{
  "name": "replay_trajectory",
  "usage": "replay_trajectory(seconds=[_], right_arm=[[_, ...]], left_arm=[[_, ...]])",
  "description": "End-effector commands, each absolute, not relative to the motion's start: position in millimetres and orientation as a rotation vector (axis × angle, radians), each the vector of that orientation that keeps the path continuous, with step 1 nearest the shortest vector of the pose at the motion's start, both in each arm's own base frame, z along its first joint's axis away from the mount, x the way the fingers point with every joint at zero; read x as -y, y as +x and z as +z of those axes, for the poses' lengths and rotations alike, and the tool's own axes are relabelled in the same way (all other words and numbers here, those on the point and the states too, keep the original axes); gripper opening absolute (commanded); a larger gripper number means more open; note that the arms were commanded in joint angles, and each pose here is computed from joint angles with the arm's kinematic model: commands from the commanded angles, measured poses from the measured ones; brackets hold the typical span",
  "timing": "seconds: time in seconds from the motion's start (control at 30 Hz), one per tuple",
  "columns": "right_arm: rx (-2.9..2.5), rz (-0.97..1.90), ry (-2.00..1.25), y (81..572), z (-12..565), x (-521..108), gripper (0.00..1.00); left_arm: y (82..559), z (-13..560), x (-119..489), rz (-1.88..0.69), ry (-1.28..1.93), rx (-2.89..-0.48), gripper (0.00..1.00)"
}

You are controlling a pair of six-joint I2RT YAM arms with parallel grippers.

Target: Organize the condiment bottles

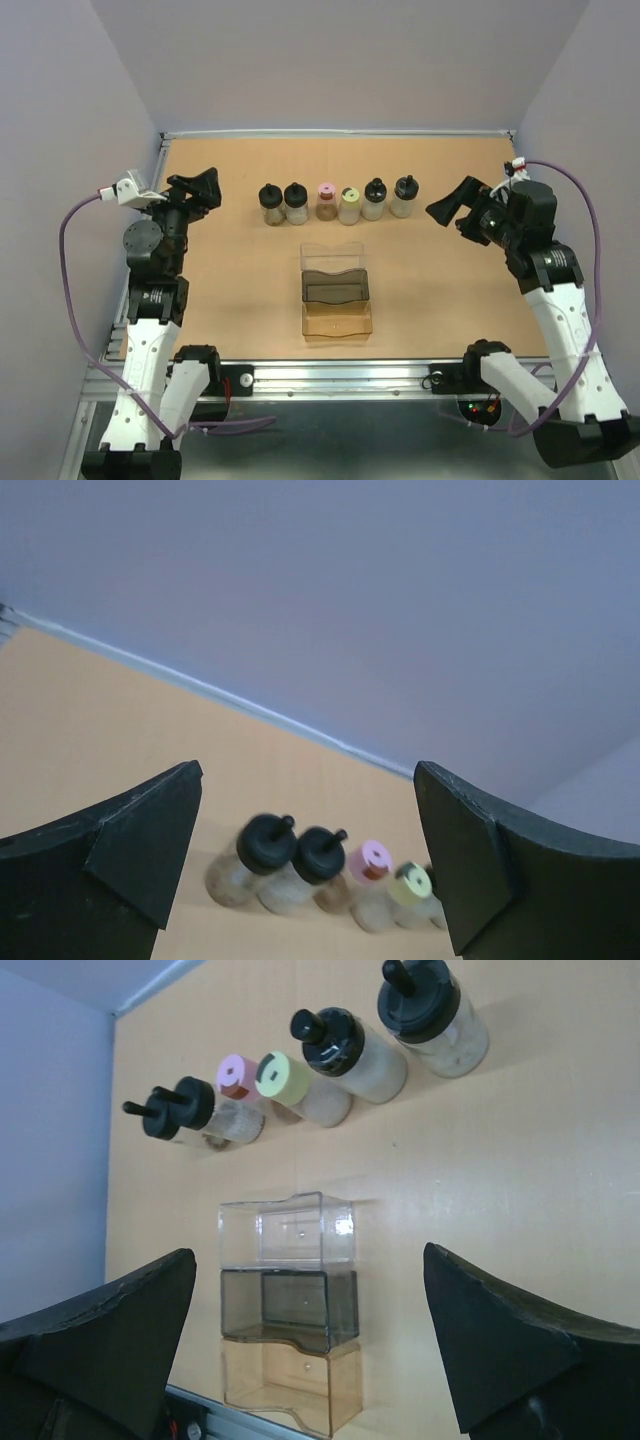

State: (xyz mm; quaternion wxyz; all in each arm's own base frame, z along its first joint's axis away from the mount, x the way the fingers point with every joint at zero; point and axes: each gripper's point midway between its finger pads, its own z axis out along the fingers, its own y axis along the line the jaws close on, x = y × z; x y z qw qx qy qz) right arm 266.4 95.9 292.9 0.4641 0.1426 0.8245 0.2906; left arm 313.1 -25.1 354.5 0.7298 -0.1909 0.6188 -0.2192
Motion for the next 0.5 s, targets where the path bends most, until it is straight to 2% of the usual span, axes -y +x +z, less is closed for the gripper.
replay_trajectory(seconds=[0.0, 0.13, 0.27, 0.47], right_arm=[[-2.044, 0.595, 0.281, 287.3, 293.8, -86.6, 1.0], [-2.088, 0.362, 0.209, 306.6, 271.4, -60.9, 1.0], [-2.155, 0.126, 0.156, 331.2, 245.4, -37.7, 1.0], [-2.188, 0.113, 0.009, 381.0, 209.0, -62.1, 1.0]], left_arm=[[294.7, 357.7, 57.5, -0.664, -0.389, -1.505, 0.99], [274.4, 351.3, 84.9, -0.775, -0.256, -1.596, 0.99], [256.6, 343.8, 91.8, -0.841, -0.269, -1.611, 0.99], [235.6, 327.6, 85.0, -0.827, -0.348, -1.635, 0.99]])
